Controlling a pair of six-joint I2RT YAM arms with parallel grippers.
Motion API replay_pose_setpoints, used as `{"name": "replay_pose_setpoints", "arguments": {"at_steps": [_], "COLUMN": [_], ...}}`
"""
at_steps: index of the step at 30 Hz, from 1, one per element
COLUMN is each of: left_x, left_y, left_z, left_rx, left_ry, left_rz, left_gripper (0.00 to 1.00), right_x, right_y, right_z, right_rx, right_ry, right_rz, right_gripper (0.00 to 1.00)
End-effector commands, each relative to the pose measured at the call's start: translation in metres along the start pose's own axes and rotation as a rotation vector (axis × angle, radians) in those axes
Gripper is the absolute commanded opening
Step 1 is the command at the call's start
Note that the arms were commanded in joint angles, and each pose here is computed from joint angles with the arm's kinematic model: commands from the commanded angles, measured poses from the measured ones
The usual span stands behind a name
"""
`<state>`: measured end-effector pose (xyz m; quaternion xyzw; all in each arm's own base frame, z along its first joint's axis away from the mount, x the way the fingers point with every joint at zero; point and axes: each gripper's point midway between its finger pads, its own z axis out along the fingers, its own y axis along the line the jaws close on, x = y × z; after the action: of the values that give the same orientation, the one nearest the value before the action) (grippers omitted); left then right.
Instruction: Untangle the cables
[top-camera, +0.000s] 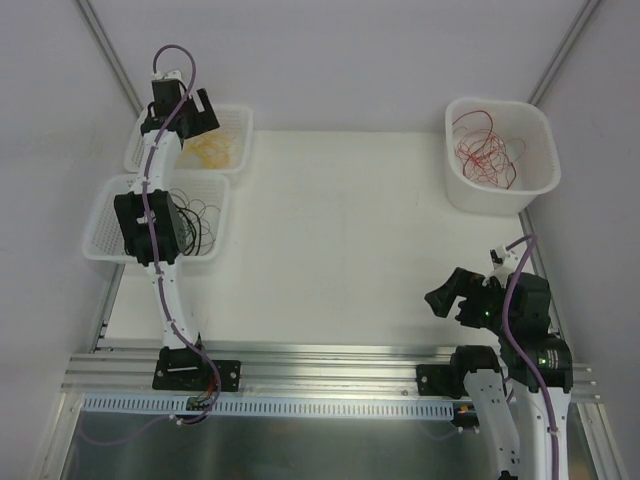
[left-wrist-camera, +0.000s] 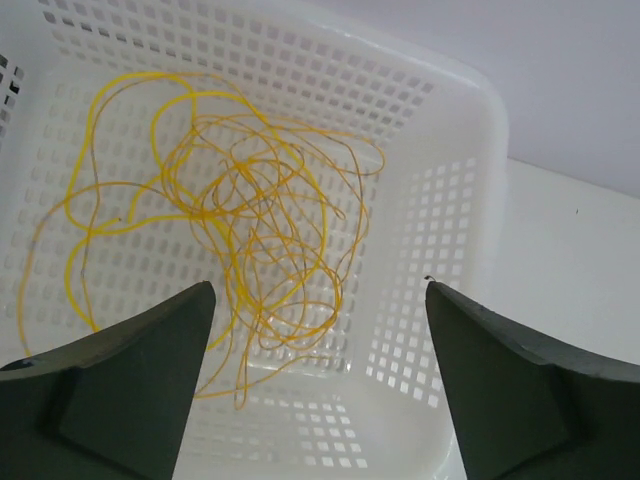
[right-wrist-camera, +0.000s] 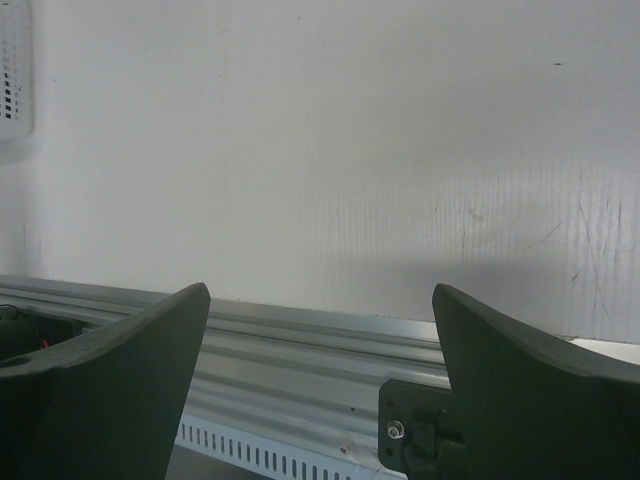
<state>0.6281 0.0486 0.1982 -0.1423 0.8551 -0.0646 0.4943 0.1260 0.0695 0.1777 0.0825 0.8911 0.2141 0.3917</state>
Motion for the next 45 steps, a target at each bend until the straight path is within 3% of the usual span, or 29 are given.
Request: {"name": "replay_pose_setpoints", "arguments": {"at_steps": [1,3,7,10,13,14,16,17,22,24,25,29,31,35,40,45], "left_x": [-0.053,-0.059,-0.061,-0.076,-0.068,-0.06,-0.032,-0.035,0.017,0.05,0.054,0.097,0.123,0.159,0.183,0.187], "left_y": [-0.028,-0.035,-0.047,-0.063,-0.071,-0.072,-0.067,-0.071,-0.06,-0.047,-0.04,-0.029,-0.021,0.006,0.02,0.02], "left_z": [-0.06,-0.083,-0.13,-0.203,-0.249,-0.281,-0.302,-0.346,-0.443,-0.456,-0.477,-0.508,-0.506,-0.5,-0.502,-0.514], "left_rx": [0.099,0.12,0.17,0.223,0.269,0.283,0.283,0.305,0.309,0.259,0.226,0.223,0.217,0.157,0.17,0.228], "left_ry": [-0.117,-0.133,-0.147,-0.222,-0.246,-0.272,-0.259,-0.342,-0.468,-0.386,-0.424,-0.381,-0.308,-0.276,-0.316,-0.359], "left_rz": [0.0,-0.011,-0.029,-0.049,-0.058,-0.053,-0.059,-0.042,0.06,0.123,0.132,0.204,0.226,0.223,0.177,0.139], "left_gripper": [0.91,0.99,0.99,0.99,0.99,0.99,0.99,0.99,0.99,0.99,0.99,0.99,0.99,0.99,0.99,0.99], "right_x": [-0.014,-0.018,-0.023,-0.03,-0.042,-0.045,-0.051,-0.054,-0.06,-0.063,-0.062,-0.063,-0.062,-0.058,-0.06,-0.054], "right_y": [0.006,0.007,0.008,0.009,0.011,0.008,0.009,0.008,0.004,0.004,0.003,0.002,0.001,-0.002,-0.011,-0.015], "right_z": [-0.01,-0.015,-0.024,-0.034,-0.048,-0.051,-0.06,-0.063,-0.073,-0.077,-0.077,-0.083,-0.085,-0.095,-0.112,-0.12], "right_rx": [-0.003,0.003,0.009,0.022,0.039,0.061,0.067,0.082,0.11,0.12,0.123,0.13,0.133,0.133,0.17,0.176], "right_ry": [-0.027,-0.043,-0.079,-0.109,-0.161,-0.175,-0.21,-0.225,-0.263,-0.28,-0.276,-0.286,-0.29,-0.365,-0.483,-0.522], "right_rz": [-0.04,-0.052,-0.077,-0.1,-0.148,-0.154,-0.176,-0.182,-0.216,-0.223,-0.225,-0.238,-0.239,-0.23,-0.207,-0.193], "right_gripper": [0.99,0.99,1.0,1.0,1.0,1.0,1.0,1.0,0.99,1.0,0.99,1.0,1.0,1.0,1.0,0.99]}}
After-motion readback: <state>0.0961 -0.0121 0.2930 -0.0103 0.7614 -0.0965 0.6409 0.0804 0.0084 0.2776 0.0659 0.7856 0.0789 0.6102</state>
